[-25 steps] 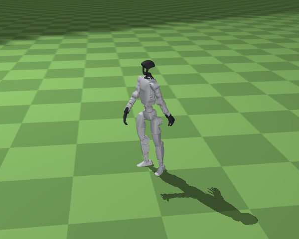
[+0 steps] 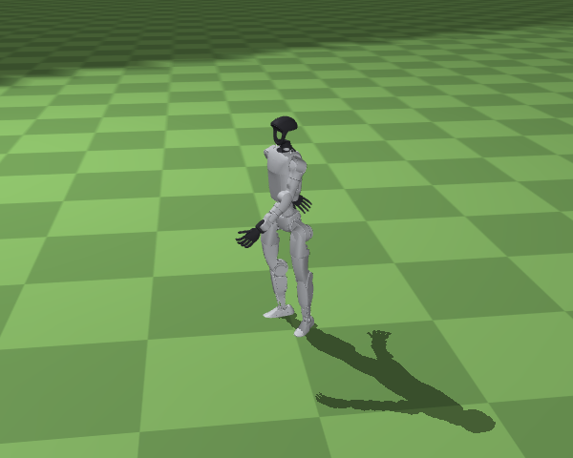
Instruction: In place motions
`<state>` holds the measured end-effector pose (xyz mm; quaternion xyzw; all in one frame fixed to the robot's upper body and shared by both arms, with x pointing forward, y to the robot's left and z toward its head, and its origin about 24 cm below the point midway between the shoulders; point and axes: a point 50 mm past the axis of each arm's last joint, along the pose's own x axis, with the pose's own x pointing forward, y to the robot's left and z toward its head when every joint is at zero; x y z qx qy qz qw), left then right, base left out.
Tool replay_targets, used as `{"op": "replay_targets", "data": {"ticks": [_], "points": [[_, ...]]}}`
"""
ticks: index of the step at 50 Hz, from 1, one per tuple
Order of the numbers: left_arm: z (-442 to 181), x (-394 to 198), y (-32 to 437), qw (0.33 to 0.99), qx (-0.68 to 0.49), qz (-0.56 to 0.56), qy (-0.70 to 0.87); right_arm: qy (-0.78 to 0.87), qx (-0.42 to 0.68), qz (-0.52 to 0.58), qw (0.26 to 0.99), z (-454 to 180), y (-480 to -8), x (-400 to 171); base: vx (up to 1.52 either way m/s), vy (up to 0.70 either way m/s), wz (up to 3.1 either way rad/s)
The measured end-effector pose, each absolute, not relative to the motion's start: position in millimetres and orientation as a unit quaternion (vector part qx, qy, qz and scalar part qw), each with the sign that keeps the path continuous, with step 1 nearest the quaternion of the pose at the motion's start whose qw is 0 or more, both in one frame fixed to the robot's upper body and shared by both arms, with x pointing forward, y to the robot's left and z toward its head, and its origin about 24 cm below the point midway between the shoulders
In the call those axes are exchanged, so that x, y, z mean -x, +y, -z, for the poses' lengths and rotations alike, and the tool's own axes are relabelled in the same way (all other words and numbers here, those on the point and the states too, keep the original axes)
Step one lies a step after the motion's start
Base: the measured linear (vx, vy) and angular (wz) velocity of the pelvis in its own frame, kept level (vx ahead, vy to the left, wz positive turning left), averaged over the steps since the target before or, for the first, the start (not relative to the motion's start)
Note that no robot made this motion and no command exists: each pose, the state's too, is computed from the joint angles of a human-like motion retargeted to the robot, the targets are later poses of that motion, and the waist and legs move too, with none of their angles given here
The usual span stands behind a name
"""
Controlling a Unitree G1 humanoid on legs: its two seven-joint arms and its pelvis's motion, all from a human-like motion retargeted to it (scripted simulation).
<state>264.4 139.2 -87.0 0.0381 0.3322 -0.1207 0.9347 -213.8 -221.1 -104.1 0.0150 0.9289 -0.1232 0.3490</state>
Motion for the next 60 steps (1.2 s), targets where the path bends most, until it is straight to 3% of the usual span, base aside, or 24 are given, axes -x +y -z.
{"op": "replay_targets", "data": {"ticks": [5,10,13,18,25,30,35,40,44,49,55,60], "points": [[144.5,-178.5,149.0,0.863,-0.046,0.119,0.490,0.907,0.004,0.056,0.417,131.6,-215.8,166.0,0.11,0.00,0.25],[178.0,-20.7,164.3,0.659,-0.050,0.077,0.746,0.846,0.082,-0.049,0.524,164.2,-209.2,66.3,0.09,0.01,0.49],[168.5,74.0,172.7,0.542,-0.019,0.020,0.840,0.770,0.134,-0.146,0.606,173.6,-189.0,-23.9,0.02,-0.01,-0.98],[133.3,183.8,171.2,0.460,0.067,-0.021,0.885,0.576,0.148,-0.280,0.754,153.2,-120.7,-156.6,0.03,0.01,-0.62],[87.6,255.5,161.3,0.342,0.114,-0.089,0.929,0.349,0.130,-0.346,0.861,89.0,-62.0,-246.5,0.03,-0.02,0.10],[115.9,215.3,162.6,0.408,0.122,-0.094,0.900,0.321,0.156,-0.354,0.865,87.2,-67.5,-245.5,0.05,-0.02,0.24],[163.1,114.4,169.9,0.564,0.042,-0.113,0.817,0.444,0.192,-0.317,0.816,134.5,-106.0,-190.3,0.07,-0.02,0.16],[181.2,-12.4,170.7,0.708,-0.017,-0.081,0.701,0.697,0.174,-0.211,0.663,173.6,-169.8,-66.8,0.07,-0.06,0.20],[170.9,-105.6,156.2,0.789,0.004,0.020,0.614,0.831,0.083,-0.097,0.541,168.8,-200.1,29.6,0.00,-0.10,-1.26],[149.3,-167.0,133.4,0.823,0.044,0.160,0.544,0.849,0.005,0.006,0.529,162.5,-196.8,89.8,0.00,-0.09,1.38],[140.1,-187.2,146.8,0.868,-0.008,0.122,0.482,0.865,-0.011,-0.004,0.502,153.7,-208.9,114.0,0.00,-0.02,-0.17],[156.7,-148.6,154.3,0.837,-0.016,0.112,0.535,0.863,0.016,-0.009,0.506,155.4,-210.9,107.5,0.01,0.00,-0.20]]}}
